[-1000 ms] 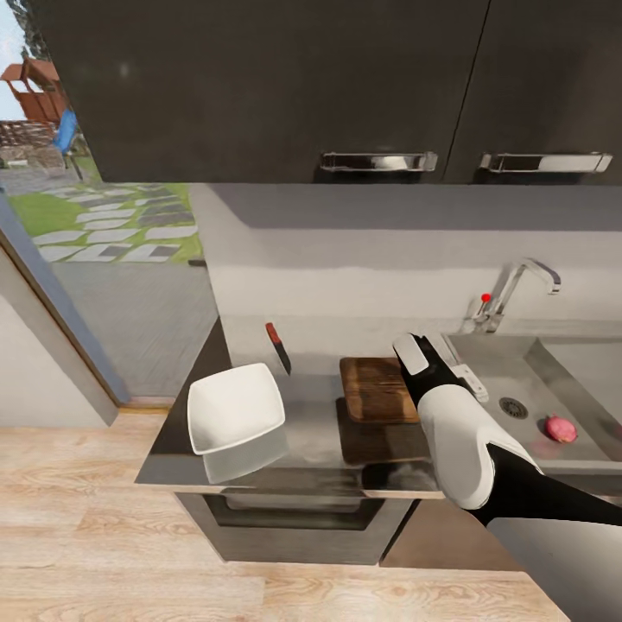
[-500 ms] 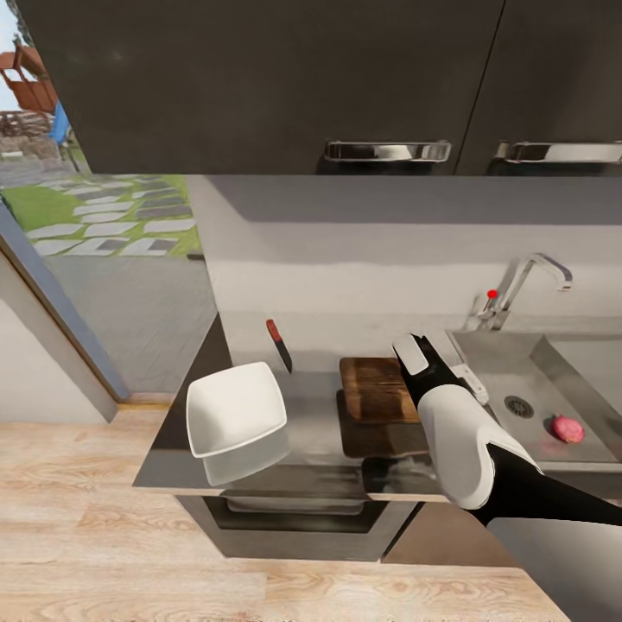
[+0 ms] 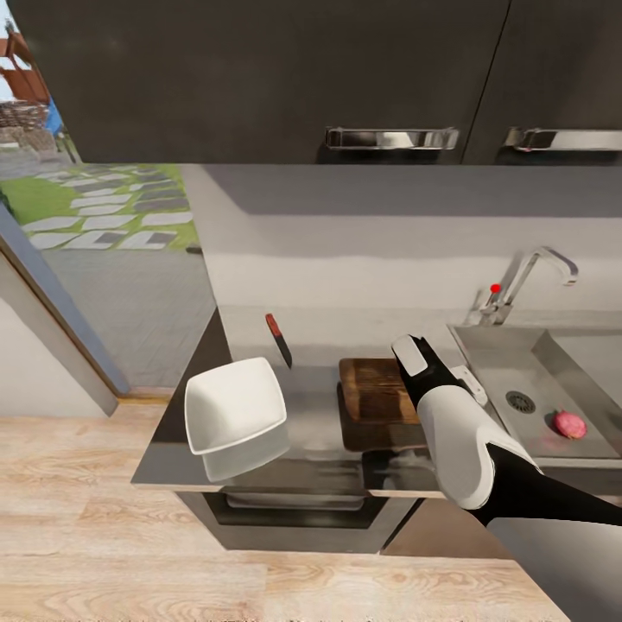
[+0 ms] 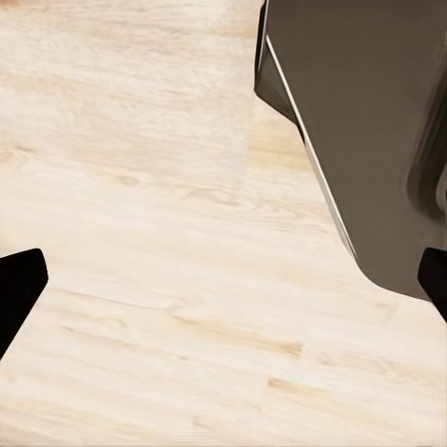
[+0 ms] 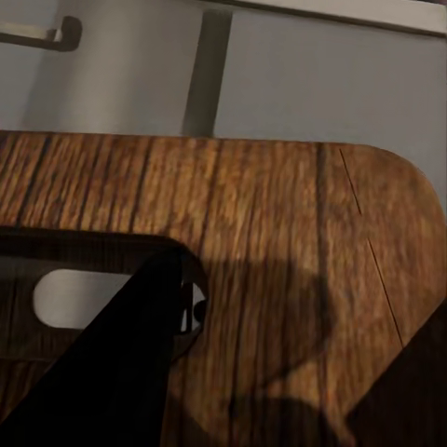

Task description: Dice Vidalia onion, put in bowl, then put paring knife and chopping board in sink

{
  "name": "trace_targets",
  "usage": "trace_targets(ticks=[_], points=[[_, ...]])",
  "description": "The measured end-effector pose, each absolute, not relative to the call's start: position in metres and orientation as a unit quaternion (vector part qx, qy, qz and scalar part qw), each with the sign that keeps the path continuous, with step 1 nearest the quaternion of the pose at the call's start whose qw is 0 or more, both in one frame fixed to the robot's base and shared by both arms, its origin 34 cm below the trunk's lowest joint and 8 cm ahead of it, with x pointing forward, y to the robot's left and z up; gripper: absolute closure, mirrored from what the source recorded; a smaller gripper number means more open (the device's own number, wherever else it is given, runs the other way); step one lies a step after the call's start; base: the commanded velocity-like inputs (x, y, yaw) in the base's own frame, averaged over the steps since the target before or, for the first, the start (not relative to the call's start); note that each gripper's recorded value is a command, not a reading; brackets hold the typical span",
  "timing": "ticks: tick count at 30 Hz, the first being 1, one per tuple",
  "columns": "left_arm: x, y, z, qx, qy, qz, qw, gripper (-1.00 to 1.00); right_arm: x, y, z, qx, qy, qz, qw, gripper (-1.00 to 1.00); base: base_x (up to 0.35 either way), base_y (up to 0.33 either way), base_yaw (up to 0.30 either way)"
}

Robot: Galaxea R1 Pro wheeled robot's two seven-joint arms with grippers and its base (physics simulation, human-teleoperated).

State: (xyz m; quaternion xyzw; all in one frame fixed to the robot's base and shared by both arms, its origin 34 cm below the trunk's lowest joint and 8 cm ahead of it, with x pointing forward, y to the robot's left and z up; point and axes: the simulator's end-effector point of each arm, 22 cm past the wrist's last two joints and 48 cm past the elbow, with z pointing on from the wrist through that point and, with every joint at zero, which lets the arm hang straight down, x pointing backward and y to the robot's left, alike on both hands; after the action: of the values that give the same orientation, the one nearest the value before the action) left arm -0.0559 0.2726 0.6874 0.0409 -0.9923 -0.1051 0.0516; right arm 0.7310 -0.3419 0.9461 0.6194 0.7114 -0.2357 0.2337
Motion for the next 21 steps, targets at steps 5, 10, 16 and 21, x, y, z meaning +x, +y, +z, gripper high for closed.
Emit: trace_targets(ticks=[5,10,16,21], points=[[-0.0582,0.2726,0.6886,0.041,-0.992,-0.105,0.055,-1.00,0.7305,-0.3419,0.9411,0.619,0.712,-0.238,0.231,1.00,0.000,0.000,0.000],[-0.0599,0.2726,0.6895,0.040,-0.992,-0.105,0.058,-1.00,0.7304,-0.3422,0.9387,0.618,0.712,-0.240,0.230,1.00,0.000,0.000,0.000],[-0.0601,0.2726,0.6896,0.040,-0.992,-0.105,0.058,-1.00,0.7303,-0.3423,0.9384,0.618,0.712,-0.240,0.230,1.00,0.000,0.000,0.000],[-0.0601,0.2726,0.6896,0.040,-0.992,-0.105,0.058,-1.00,0.7303,-0.3422,0.9383,0.618,0.713,-0.240,0.230,1.00,0.000,0.000,0.000]])
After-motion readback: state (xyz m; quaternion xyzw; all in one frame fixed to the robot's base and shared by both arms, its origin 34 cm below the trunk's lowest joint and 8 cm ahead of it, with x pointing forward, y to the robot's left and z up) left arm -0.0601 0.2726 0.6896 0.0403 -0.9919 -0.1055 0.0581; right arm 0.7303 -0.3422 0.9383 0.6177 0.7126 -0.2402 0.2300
